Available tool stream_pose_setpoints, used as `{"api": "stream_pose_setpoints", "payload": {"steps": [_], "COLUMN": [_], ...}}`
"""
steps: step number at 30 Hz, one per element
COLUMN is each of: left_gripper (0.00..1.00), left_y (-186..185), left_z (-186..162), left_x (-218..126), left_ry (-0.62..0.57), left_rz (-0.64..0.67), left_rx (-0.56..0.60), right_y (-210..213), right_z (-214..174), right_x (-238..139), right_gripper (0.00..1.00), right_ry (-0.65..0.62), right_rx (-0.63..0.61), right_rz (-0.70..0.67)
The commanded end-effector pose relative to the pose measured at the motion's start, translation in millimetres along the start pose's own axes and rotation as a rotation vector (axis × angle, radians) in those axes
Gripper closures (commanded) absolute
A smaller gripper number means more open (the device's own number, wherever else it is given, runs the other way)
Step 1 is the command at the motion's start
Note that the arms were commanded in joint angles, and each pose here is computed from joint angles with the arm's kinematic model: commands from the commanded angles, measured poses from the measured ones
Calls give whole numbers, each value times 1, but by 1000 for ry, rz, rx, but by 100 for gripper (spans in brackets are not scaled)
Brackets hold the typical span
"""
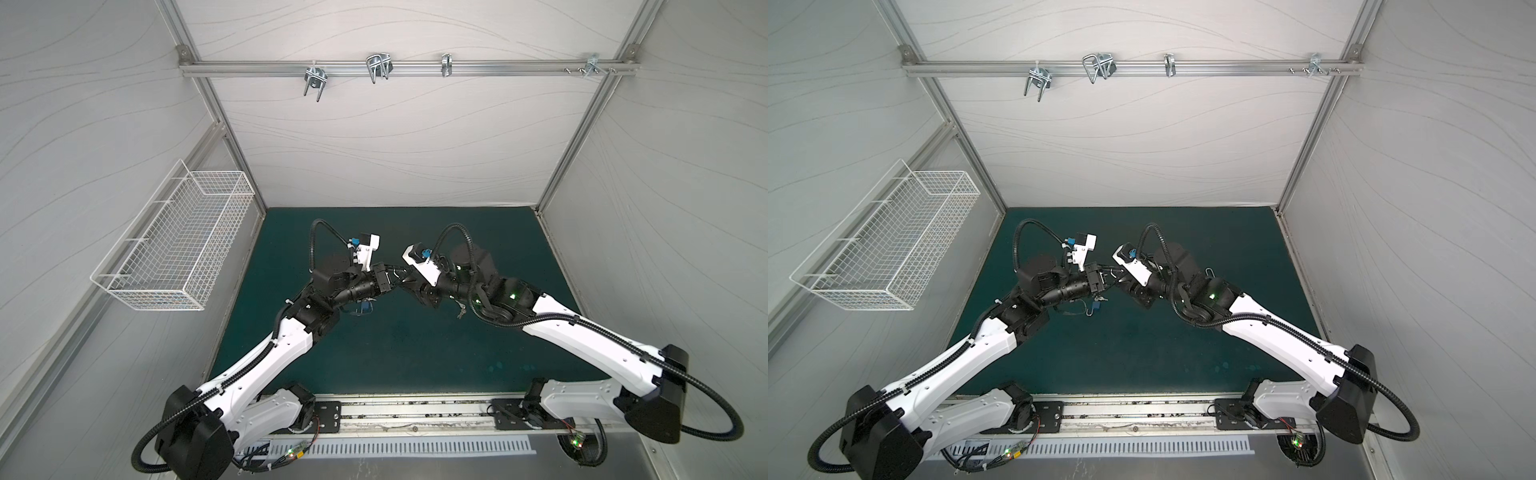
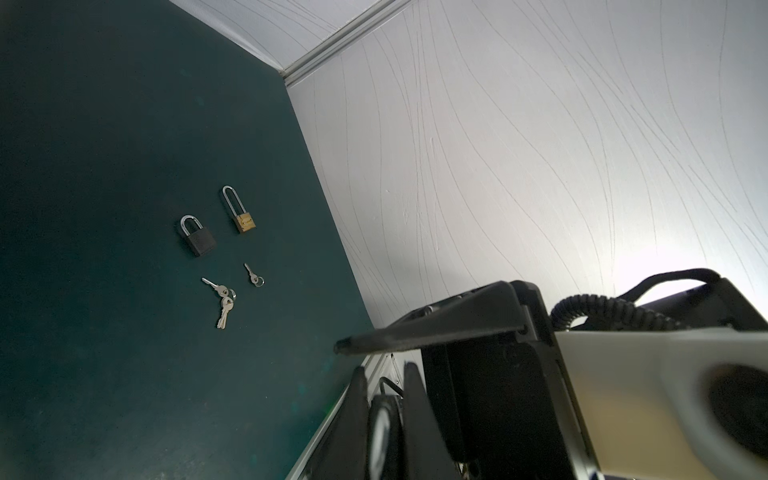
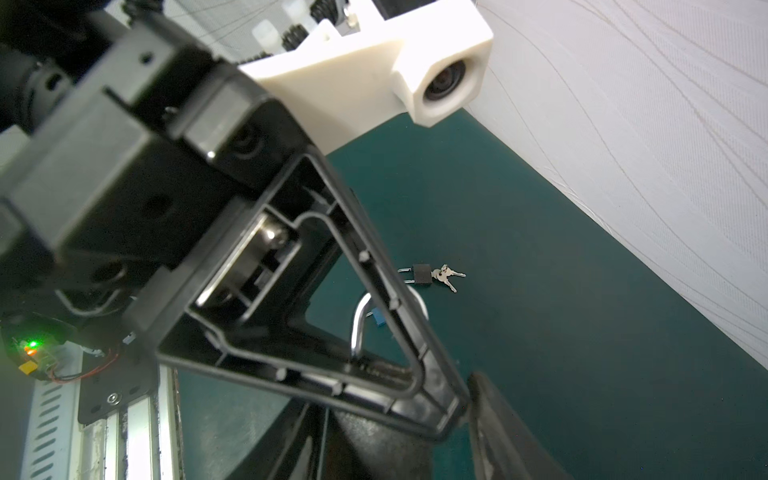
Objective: Lock with the key
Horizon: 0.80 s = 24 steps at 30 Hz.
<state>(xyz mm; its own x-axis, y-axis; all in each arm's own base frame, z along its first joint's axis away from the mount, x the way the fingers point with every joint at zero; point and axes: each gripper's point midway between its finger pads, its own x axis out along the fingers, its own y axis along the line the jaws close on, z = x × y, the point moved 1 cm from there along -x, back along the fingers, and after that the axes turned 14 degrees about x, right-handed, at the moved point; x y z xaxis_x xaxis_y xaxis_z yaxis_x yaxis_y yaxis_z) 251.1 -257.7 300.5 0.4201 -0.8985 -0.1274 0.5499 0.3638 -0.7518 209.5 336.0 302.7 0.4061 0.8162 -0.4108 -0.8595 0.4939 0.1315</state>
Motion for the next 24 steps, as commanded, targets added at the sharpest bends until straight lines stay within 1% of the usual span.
{"api": "stream_pose_setpoints", "payload": {"steps": [1, 3, 8, 9, 10, 12, 13, 14, 15, 16, 17, 20, 21, 22, 23, 24], "left_gripper": [100, 100, 100, 92, 79, 57, 49, 33, 20, 11, 9, 11, 13, 17, 24, 29], "left_y": [-36, -35, -40, -40, -41, -42, -43, -42, -41, -41, -41, -38, -37, -38, -41, -44], "left_z": [23, 23, 25, 26, 27, 29, 31, 32, 33, 34, 35, 32, 30, 29, 27, 24], "left_x": [-8, -8, -11, -12, -13, -15, -17, -18, -20, -22, -23, -24, -24, -25, -26, -27], "left_ry": [-67, -67, -73, -76, -80, -80, -83, -81, -83, -85, -84, -52, -42, -36, -26, -11], "left_rz": [-91, -90, -93, -92, -85, -62, -48, -27, -10, 3, 17, 49, 50, 46, 36, 19], "left_rx": [64, 65, 82, 86, 91, 112, 123, 132, 140, 146, 152, 163, 169, 174, 186, 202], "right_y": [4, 4, 3, 3, 2, 2, 2, 2, 2, 3, 4, 9, 8, 8, 7, 5], "right_z": [5, 6, 8, 8, 9, 9, 10, 10, 9, 8, 7, 1, 1, 0, 1, 1], "right_x": [-2, -3, -10, -12, -14, -19, -22, -24, -27, -29, -31, -39, -43, -47, -52, -56], "right_gripper": [55, 62, 94, 100, 100, 100, 100, 100, 100, 100, 100, 100, 100, 100, 100, 100], "right_ry": [-2, -6, -29, -32, -39, -51, -56, -61, -62, -61, -61, -56, -58, -55, -53, -51], "right_rx": [-15, -13, -16, -17, -17, -18, -18, -20, -20, -22, -36, -94, -93, -84, -74, -66], "right_rz": [8, 10, 0, -4, -9, -15, -16, -15, -16, -13, -7, 37, 57, 84, 104, 117]}}
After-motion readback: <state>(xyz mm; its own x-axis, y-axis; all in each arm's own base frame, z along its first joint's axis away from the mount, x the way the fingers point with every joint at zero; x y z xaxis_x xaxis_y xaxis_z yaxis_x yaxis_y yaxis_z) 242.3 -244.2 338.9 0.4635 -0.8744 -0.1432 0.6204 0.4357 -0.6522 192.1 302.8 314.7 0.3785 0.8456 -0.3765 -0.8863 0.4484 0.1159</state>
